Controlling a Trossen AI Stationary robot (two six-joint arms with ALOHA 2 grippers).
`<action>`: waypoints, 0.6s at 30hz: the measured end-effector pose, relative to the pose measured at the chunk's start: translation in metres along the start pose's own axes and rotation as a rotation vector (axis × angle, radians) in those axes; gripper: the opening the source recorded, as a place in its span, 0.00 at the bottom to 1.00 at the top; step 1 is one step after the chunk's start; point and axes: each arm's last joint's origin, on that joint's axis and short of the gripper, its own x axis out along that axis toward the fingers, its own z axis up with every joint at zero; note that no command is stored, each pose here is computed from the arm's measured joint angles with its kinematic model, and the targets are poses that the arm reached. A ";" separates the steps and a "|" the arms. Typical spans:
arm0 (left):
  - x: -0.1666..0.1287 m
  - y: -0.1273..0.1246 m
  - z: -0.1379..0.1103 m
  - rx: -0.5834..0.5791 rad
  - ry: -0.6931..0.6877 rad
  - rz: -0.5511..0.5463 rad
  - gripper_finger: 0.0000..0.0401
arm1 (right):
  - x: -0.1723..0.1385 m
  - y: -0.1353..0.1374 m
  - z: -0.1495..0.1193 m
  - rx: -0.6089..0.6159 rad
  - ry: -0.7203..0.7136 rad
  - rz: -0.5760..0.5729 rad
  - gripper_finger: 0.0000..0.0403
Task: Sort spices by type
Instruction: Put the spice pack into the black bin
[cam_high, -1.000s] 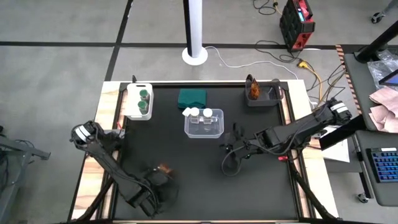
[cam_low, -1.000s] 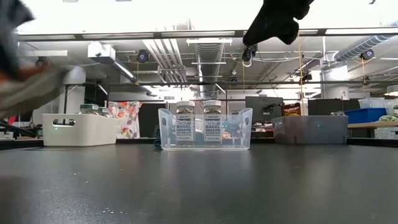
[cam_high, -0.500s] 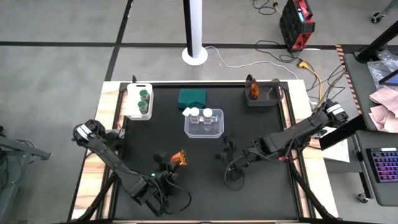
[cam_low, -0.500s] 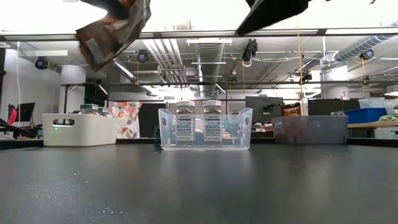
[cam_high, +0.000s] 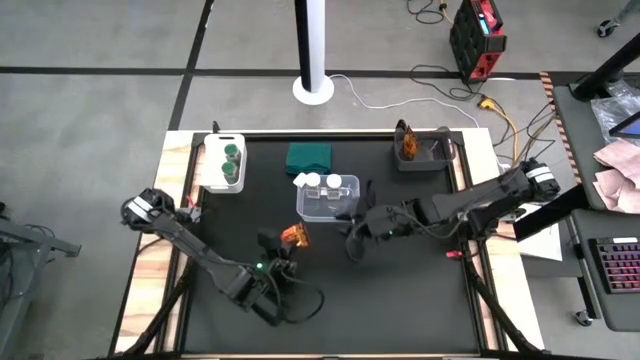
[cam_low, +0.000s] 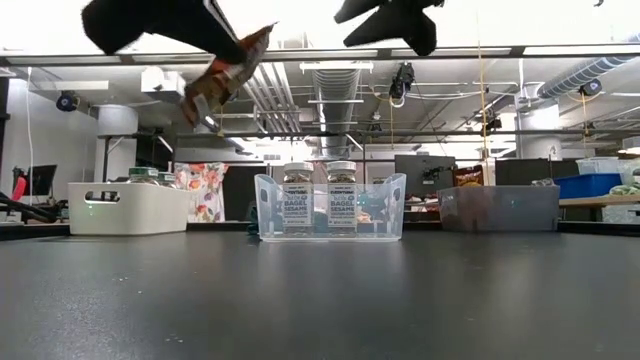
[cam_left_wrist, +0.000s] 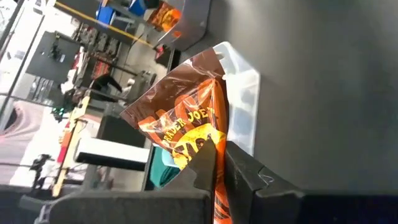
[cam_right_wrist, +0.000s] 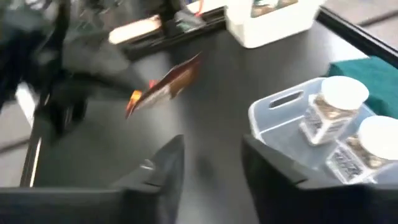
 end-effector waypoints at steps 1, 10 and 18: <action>0.003 0.002 0.001 0.005 0.007 0.005 0.00 | 0.001 -0.004 0.002 0.030 -0.004 -0.011 0.40; 0.026 0.009 0.028 0.048 0.018 0.030 0.00 | 0.020 -0.038 0.017 0.195 0.071 0.097 0.59; 0.043 0.007 0.034 0.092 0.064 0.049 0.00 | 0.019 -0.040 0.025 0.208 0.086 0.172 0.64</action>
